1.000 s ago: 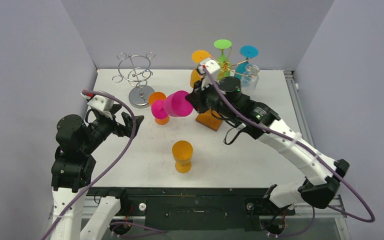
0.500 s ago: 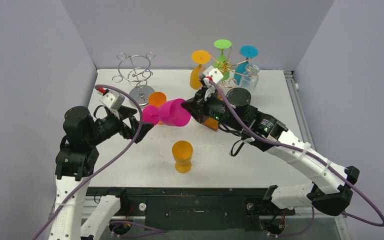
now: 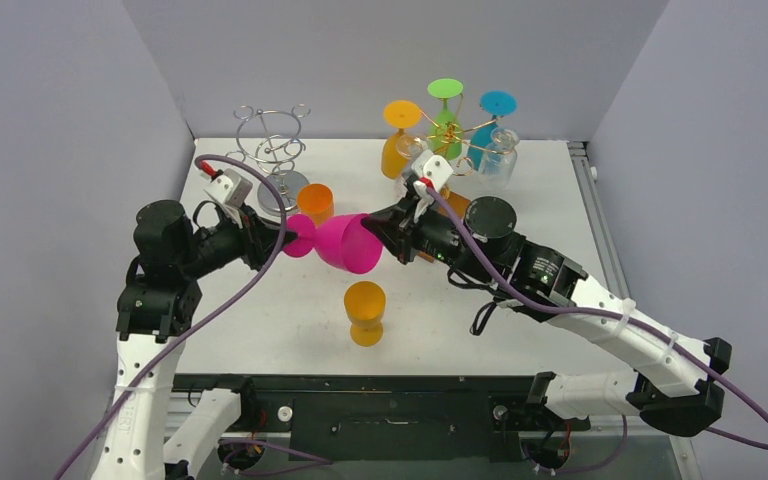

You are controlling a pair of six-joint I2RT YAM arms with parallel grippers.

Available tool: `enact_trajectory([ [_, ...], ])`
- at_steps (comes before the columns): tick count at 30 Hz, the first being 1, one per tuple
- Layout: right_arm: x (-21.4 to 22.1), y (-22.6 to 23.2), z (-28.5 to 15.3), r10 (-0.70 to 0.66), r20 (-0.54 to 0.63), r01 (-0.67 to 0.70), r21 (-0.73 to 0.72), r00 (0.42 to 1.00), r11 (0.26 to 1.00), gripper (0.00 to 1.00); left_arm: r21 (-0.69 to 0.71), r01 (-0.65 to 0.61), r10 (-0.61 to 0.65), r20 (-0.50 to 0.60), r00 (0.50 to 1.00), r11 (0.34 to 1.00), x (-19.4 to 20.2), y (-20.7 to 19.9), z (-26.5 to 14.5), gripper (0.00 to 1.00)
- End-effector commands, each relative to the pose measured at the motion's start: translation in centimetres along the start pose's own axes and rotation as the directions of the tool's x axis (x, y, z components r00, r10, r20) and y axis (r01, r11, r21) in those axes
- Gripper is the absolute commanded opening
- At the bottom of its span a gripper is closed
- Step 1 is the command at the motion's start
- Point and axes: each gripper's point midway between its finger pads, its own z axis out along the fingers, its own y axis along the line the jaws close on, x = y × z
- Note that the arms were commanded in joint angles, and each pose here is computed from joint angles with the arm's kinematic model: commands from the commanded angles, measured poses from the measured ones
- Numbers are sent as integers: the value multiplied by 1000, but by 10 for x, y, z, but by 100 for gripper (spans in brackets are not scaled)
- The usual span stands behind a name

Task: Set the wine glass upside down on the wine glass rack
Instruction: Pick up the wine glass at the center of the board.

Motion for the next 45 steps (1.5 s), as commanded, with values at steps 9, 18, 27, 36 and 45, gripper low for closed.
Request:
enact_trajectory([
  [9,21,0,-20,-35,-60,36,12,998,999,73,62,-268,259,130,957,961,-42,-22,-12,0],
  [18,76,13,-62,-61,-305,25,-121,950,992,76,-82,-733,728,237,644,675,-75,-26,-33,0],
  [27,54,12,-46,-37,-223,16,-93,974,996,78,-146,-933,886,391,250,328,-77,-67,-52,0],
  [36,39,74,3,35,-17,-39,-358,999,933,79,-232,-956,896,440,61,179,-85,-86,-64,0],
  [45,75,83,34,41,-96,-76,-398,995,914,80,-251,-959,892,453,1,128,-89,-92,-67,0],
])
